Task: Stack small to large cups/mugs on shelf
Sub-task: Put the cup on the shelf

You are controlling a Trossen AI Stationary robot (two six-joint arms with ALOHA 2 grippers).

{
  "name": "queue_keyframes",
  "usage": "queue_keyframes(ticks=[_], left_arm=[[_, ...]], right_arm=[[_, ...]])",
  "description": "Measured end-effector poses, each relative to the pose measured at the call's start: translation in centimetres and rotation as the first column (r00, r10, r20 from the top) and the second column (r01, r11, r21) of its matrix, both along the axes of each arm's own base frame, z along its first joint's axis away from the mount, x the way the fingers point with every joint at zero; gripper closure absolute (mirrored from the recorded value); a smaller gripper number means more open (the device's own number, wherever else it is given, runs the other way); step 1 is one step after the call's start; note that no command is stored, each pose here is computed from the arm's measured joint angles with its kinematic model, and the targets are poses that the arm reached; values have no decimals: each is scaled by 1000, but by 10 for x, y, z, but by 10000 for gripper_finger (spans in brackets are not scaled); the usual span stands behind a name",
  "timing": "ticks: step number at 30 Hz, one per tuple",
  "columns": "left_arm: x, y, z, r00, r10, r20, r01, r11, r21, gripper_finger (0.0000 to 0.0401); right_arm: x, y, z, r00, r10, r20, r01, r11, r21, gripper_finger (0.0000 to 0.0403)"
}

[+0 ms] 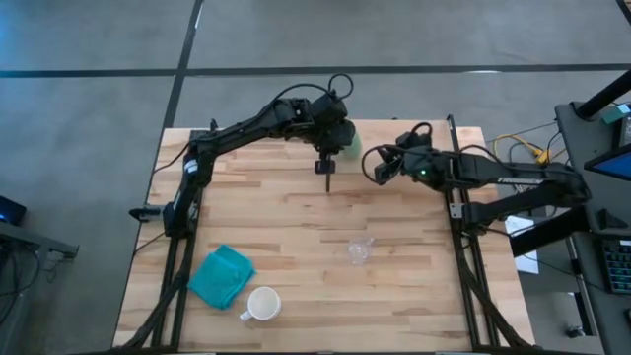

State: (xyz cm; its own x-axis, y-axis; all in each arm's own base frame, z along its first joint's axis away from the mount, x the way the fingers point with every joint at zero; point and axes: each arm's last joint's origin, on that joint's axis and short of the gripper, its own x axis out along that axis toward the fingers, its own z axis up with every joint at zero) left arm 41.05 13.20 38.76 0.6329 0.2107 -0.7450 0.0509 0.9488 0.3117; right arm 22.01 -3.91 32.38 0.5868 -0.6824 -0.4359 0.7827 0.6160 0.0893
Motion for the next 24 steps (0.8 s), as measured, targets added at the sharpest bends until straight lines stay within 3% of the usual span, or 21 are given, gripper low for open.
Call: queue_keyframes(ticks=[11,16,24], left_arm=[[1,0,1,1000,-21,9,21,1000,21,388],[1,0,0,1000,-26,-1,26,999,22,388],[1,1,0,1000,-26,0,26,999,24,388]], right_arm=[[23,-7,-21,998,-22,-65,23,999,24,307],[33,-18,-25,999,33,-31,-30,996,79,307],[35,-25,-20,998,55,2,-55,997,46,307]])
